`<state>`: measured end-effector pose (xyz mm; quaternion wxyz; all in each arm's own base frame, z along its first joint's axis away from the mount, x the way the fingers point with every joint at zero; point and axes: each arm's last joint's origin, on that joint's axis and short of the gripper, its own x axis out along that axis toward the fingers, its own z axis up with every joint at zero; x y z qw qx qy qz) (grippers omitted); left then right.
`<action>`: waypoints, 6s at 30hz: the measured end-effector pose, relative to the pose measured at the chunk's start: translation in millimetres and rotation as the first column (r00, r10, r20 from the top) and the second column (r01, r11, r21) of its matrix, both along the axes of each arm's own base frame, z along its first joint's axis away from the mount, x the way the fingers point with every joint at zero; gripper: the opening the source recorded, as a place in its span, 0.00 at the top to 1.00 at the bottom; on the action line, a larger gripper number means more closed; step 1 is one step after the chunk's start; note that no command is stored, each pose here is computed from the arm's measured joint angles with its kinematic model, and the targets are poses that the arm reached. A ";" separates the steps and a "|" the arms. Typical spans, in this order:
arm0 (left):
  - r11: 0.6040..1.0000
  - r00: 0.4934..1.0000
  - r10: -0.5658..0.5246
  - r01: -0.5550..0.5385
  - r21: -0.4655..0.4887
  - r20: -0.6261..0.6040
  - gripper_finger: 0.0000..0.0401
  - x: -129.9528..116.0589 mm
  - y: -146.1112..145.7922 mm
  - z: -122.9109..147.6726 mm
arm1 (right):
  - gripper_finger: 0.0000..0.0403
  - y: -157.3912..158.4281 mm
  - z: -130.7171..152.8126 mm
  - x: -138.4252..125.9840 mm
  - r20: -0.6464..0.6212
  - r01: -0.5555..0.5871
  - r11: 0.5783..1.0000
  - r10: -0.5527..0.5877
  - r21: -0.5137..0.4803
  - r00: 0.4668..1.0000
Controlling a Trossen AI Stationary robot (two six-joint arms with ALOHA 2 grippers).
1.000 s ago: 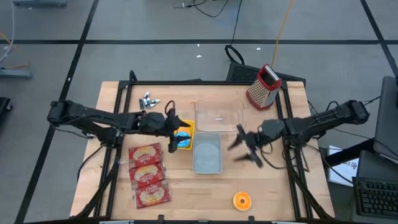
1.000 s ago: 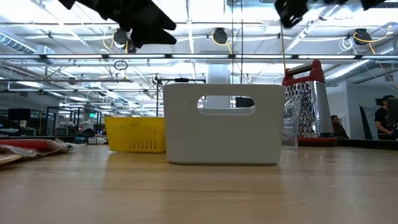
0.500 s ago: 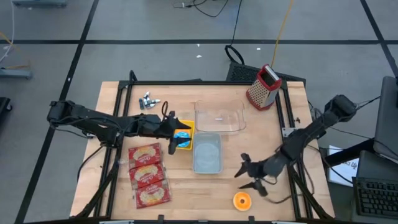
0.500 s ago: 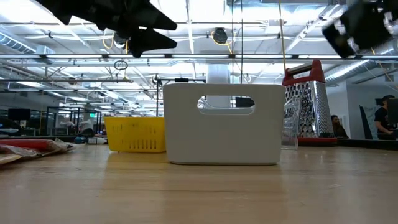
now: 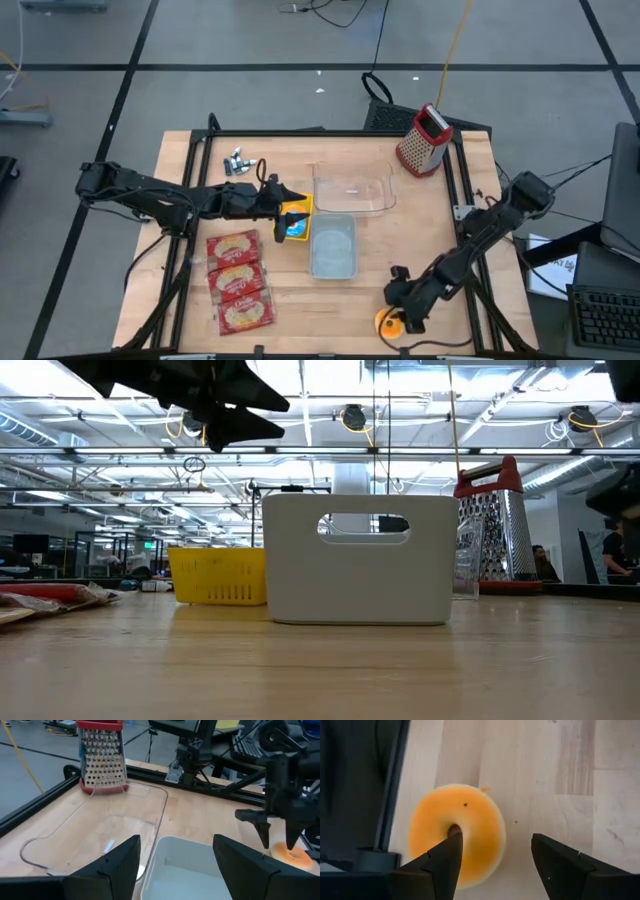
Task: Pick & Place Food Item
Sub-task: Put the light blue doughnut into the yellow bin
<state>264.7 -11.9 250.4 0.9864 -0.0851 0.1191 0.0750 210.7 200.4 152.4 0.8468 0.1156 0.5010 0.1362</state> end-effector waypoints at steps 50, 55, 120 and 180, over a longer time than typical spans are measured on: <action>0.995 0.978 0.078 -0.064 -0.079 0.191 0.37 9.4 -0.8 11.6 | 0.89 -98.0 124.6 18.4 0.694 0.396 0.778 0.070 -0.488 0.717; 1.000 0.976 0.029 -0.025 -0.019 0.216 0.37 21.6 -2.8 2.7 | 0.89 -128.3 122.8 38.5 0.702 0.509 0.667 0.029 -0.544 0.712; 0.932 0.964 -0.053 0.142 0.333 -0.262 0.97 -22.8 40.6 14.6 | 0.47 -167.4 146.4 28.3 0.813 0.670 0.648 -0.132 -0.363 0.567; 0.968 0.834 -0.228 0.247 -0.029 -0.502 0.92 -3.2 109.6 -80.0 | 0.51 -171.5 104.7 7.4 0.847 0.674 0.668 -0.121 -0.317 0.518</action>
